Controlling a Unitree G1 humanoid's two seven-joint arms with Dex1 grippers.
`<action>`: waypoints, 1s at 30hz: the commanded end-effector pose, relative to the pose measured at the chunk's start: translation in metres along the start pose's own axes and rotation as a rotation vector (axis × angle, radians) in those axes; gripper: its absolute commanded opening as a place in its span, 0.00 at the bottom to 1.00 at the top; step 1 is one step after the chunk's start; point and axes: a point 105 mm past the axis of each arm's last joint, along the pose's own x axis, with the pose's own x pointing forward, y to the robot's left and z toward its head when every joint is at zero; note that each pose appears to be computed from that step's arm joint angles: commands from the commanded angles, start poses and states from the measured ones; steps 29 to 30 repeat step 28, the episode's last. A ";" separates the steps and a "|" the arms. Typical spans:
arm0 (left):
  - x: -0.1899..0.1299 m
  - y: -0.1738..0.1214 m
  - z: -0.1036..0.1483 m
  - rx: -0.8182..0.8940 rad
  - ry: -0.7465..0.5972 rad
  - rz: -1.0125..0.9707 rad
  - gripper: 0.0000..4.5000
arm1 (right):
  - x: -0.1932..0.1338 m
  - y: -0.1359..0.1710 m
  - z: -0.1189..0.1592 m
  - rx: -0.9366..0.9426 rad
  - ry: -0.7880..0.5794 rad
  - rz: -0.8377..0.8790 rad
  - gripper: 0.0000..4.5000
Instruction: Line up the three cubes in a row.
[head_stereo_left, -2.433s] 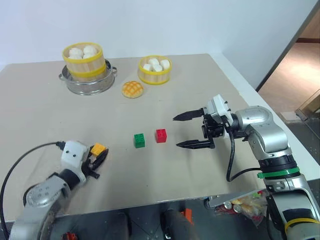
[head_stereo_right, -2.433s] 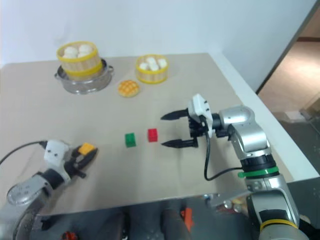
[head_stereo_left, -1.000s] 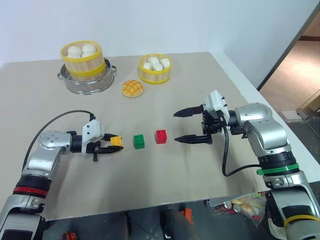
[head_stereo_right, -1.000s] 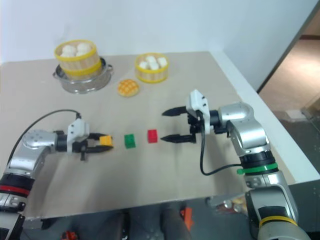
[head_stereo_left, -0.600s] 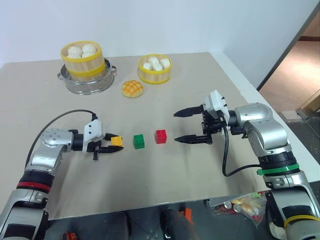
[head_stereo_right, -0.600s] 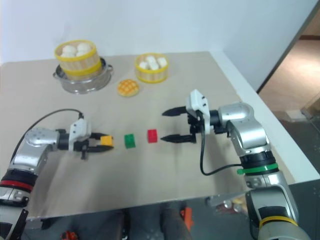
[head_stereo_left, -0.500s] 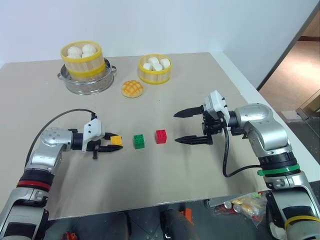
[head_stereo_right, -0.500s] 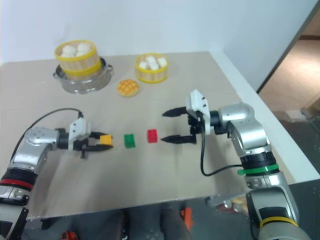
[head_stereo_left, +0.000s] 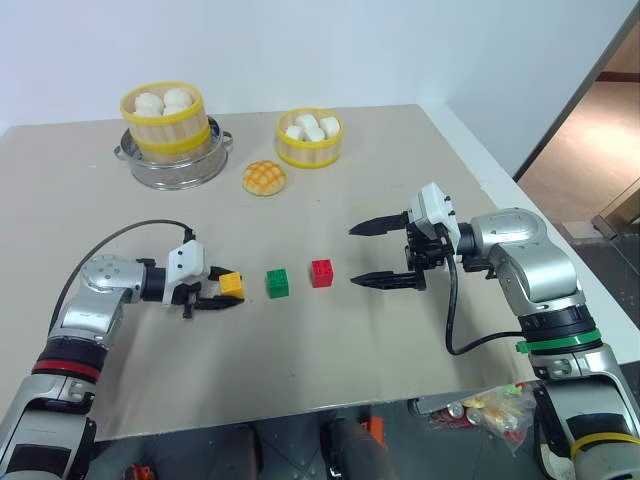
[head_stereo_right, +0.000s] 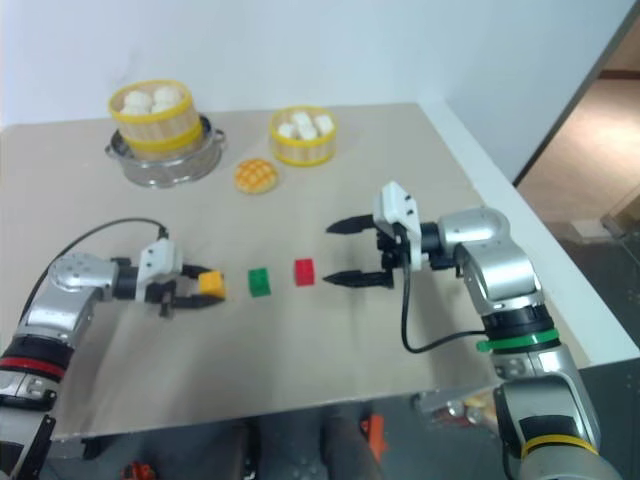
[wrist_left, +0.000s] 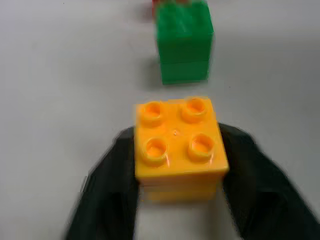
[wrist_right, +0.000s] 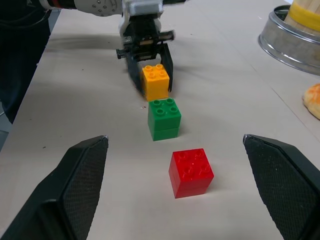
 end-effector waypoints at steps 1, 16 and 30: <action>-0.011 0.007 0.005 0.038 0.012 0.019 0.82 | -0.005 -0.001 0.010 -0.049 -0.011 -0.007 1.00; -0.065 0.022 0.066 0.010 -0.119 0.242 0.97 | -0.010 -0.008 0.037 -0.062 -0.117 -0.085 1.00; -0.112 0.027 0.019 -0.179 -0.079 0.956 0.97 | -0.024 -0.038 -0.010 0.019 -0.138 -0.573 1.00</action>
